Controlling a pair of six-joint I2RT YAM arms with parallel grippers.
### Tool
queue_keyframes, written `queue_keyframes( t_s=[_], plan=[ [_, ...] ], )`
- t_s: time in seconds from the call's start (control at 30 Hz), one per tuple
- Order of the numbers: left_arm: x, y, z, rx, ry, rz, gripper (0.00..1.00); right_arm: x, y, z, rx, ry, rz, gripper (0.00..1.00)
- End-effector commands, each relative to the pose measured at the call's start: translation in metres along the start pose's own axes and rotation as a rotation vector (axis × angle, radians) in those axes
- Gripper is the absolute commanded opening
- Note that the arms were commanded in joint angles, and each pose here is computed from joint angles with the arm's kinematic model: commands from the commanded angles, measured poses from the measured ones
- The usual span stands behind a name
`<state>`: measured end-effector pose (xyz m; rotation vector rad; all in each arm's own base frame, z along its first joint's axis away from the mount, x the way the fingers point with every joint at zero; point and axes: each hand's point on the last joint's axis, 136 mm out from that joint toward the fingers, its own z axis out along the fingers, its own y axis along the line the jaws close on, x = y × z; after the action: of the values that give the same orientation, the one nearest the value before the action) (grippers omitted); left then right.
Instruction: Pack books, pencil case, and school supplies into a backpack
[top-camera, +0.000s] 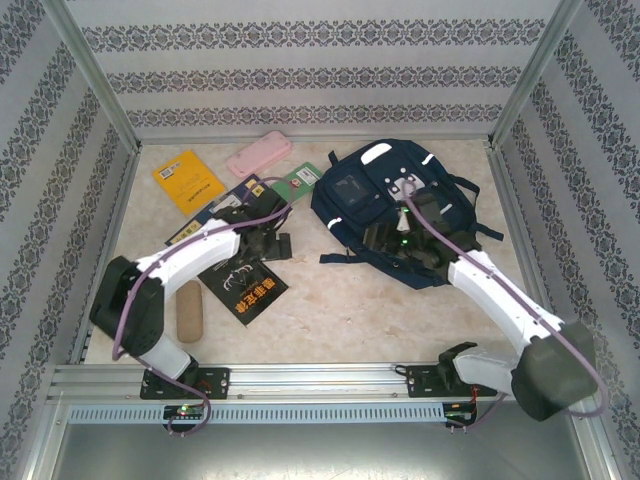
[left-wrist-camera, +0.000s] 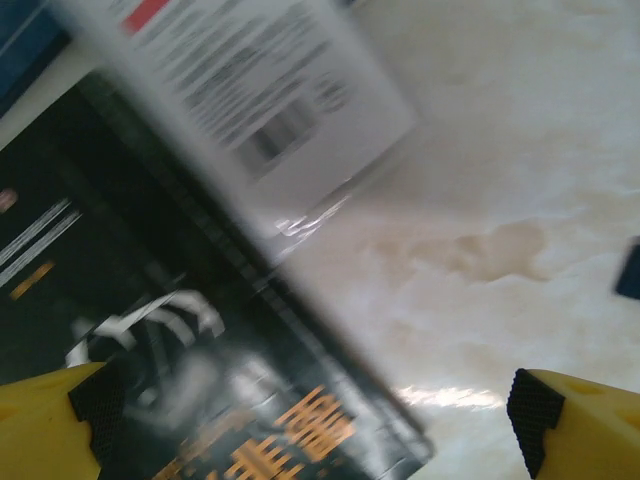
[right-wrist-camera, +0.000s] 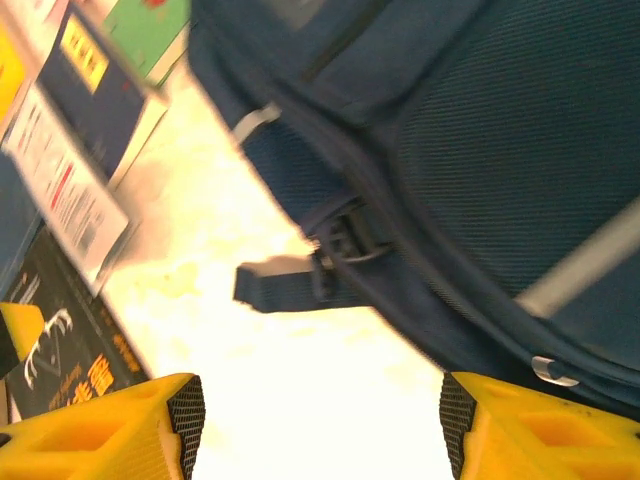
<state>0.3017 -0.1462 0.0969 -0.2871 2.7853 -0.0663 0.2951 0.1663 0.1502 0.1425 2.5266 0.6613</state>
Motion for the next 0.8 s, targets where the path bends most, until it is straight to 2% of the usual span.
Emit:
queue_keyframes(
  t_s=[0.0, 0.2, 0.4, 0.63, 0.77],
  plan=[
    [0.001, 0.031, -0.011, -0.039, -0.076, -0.207, 0.99, -0.006, 0.043, 0.016, -0.08, -0.023, -0.136, 0.65],
    [0.038, 0.07, -0.009, -0.073, -0.066, -0.342, 0.82, 0.02, 0.098, 0.059, -0.203, 0.108, -0.243, 0.64],
    [0.066, 0.098, 0.002, -0.103, -0.051, -0.414, 0.67, 0.04, 0.138, 0.093, -0.271, 0.192, -0.325, 0.64],
    [0.078, 0.097, 0.022, -0.038, -0.04, -0.444, 0.5, 0.068, 0.174, 0.129, -0.338, 0.271, -0.388, 0.6],
    [0.086, 0.099, 0.031, -0.032, -0.036, -0.457, 0.48, 0.083, 0.19, 0.15, -0.357, 0.315, -0.432, 0.57]
  ],
)
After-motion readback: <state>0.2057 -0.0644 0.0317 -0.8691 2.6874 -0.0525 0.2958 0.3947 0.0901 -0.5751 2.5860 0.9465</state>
